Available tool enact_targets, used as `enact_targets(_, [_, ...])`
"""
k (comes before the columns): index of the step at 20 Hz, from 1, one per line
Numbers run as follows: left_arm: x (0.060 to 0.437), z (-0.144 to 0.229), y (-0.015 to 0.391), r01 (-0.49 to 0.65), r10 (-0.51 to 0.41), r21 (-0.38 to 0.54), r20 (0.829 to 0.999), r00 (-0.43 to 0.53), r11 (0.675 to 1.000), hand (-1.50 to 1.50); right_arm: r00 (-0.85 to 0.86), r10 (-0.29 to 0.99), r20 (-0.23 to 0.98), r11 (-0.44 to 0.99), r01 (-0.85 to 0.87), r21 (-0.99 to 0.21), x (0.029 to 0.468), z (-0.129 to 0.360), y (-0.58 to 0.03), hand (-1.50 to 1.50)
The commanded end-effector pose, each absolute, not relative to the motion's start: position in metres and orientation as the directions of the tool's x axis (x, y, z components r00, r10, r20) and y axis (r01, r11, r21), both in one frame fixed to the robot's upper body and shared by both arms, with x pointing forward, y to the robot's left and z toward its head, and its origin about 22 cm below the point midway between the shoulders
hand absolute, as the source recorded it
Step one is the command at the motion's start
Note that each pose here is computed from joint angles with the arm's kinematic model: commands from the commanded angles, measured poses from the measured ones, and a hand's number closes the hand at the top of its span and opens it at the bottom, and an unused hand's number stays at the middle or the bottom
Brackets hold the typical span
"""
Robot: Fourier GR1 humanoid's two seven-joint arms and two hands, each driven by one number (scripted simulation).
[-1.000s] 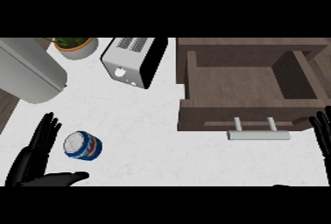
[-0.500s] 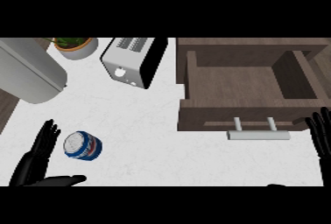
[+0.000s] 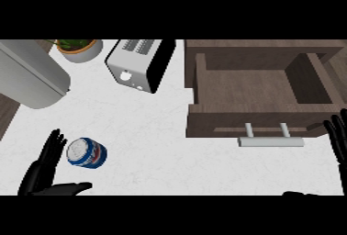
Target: Pick up the can, place it into the drawer and close the drawer
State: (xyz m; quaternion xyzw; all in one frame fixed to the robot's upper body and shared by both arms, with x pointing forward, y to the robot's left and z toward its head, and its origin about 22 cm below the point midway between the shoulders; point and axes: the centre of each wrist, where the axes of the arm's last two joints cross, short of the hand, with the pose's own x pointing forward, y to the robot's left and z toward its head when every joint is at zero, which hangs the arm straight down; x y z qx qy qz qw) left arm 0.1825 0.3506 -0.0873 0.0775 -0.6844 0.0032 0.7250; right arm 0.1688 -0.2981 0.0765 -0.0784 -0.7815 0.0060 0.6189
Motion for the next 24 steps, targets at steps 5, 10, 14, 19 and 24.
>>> enact_targets(5, [0.190, -0.096, 0.358, -0.104, -0.092, 0.097, 0.994, 0.052, 0.990, -1.50, -0.225, 0.106, 0.969, 0.988, 0.137, -0.077, 0.155, 0.072, -0.297, -1.50])
enact_targets(10, [0.181, -0.113, 0.339, -0.100, -0.073, 0.078, 0.996, 0.054, 0.992, -1.50, -0.242, 0.122, 0.963, 0.989, 0.113, -0.096, 0.158, 0.100, -0.316, -1.50])
enact_targets(14, [0.212, -0.105, 0.333, -0.108, -0.081, 0.085, 0.996, 0.040, 0.990, -1.50, -0.219, 0.139, 0.966, 0.986, 0.126, -0.113, 0.159, 0.087, -0.302, -1.50])
enact_targets(19, [0.213, -0.118, 0.327, -0.089, -0.080, 0.087, 0.994, 0.078, 0.992, -1.50, -0.234, 0.129, 0.964, 0.987, 0.127, -0.101, 0.154, 0.087, -0.298, -1.50])
enact_targets(24, [0.224, -0.117, 0.316, -0.075, -0.065, 0.070, 0.996, 0.060, 0.995, -1.50, -0.223, 0.105, 0.969, 0.990, 0.112, -0.081, 0.145, 0.078, -0.286, -1.50])
